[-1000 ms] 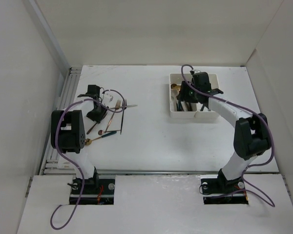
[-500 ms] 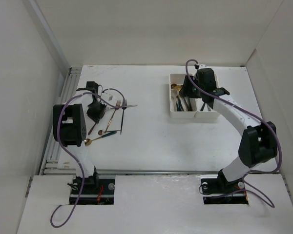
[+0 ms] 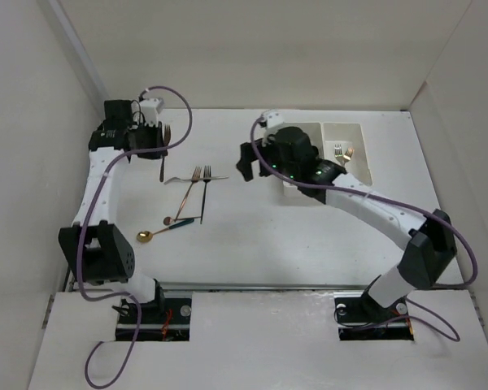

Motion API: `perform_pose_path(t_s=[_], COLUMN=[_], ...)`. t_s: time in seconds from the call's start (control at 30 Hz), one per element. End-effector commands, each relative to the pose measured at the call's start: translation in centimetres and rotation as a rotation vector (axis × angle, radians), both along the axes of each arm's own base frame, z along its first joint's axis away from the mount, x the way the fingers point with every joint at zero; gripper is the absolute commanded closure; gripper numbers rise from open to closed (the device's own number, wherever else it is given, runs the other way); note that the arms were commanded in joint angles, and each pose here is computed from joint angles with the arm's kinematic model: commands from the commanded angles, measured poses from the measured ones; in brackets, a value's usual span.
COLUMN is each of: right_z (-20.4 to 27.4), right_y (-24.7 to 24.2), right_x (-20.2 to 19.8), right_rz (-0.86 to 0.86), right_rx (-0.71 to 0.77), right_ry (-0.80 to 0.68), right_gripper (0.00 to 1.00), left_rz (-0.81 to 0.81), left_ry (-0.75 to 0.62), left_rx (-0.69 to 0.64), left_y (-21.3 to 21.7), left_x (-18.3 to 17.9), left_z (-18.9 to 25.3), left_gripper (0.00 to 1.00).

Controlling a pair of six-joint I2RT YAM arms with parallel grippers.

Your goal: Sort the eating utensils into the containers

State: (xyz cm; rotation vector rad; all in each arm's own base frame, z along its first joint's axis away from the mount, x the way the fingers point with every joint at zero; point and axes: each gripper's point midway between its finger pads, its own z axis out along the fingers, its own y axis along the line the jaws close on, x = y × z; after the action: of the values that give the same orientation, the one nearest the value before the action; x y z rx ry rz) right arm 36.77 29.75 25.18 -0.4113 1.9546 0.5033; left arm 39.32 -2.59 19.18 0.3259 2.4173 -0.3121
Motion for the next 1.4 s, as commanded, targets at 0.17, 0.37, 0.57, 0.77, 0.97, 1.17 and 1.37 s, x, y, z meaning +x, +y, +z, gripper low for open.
perform_pose_path(t_s=[0.17,0.37,0.57,0.77,0.97,1.17,1.37], right_z=[9.7,10.3,8.7,7.1,5.0,5.0,4.4], right_y=[15.2,19.6,20.5,20.7,21.5,21.6,16.0], right_x=[-2.9,-3.5,-2.8,-2.1,-1.0,0.1,3.7], right_rz=[0.433,0.54,0.514,0.484,0.454,0.431,0.264], right_rx=[0.429,0.513,0.531,0.514,0.501,0.526,0.505], right_ry=[-0.083,-0.056,0.003,0.021,0.049,0.053,0.034], right_gripper=[0.01,0.13,0.27,0.36,0.5,0.88,1.0], left_rz=[0.038,0.018,0.012,0.016,-0.008,-0.003,0.022], left_ry=[-0.221,-0.27,-0.267,-0.267,-0.234,-0.23,-0.188], left_rx=[-0.333,-0.403,-0.441,-0.466,-0.501,-0.509,-0.456], left_y=[-6.0,-8.1,-8.9,-9.4,-10.3,-10.3,-10.0], left_x=[-0.3,-1.4,-1.5,-1.5,-2.0,-2.0,-1.3], left_z=[10.4,12.6,13.3,13.9,13.4,13.2,10.8], left_gripper=[1.0,1.0,1.0,1.0,1.0,1.0,0.27])
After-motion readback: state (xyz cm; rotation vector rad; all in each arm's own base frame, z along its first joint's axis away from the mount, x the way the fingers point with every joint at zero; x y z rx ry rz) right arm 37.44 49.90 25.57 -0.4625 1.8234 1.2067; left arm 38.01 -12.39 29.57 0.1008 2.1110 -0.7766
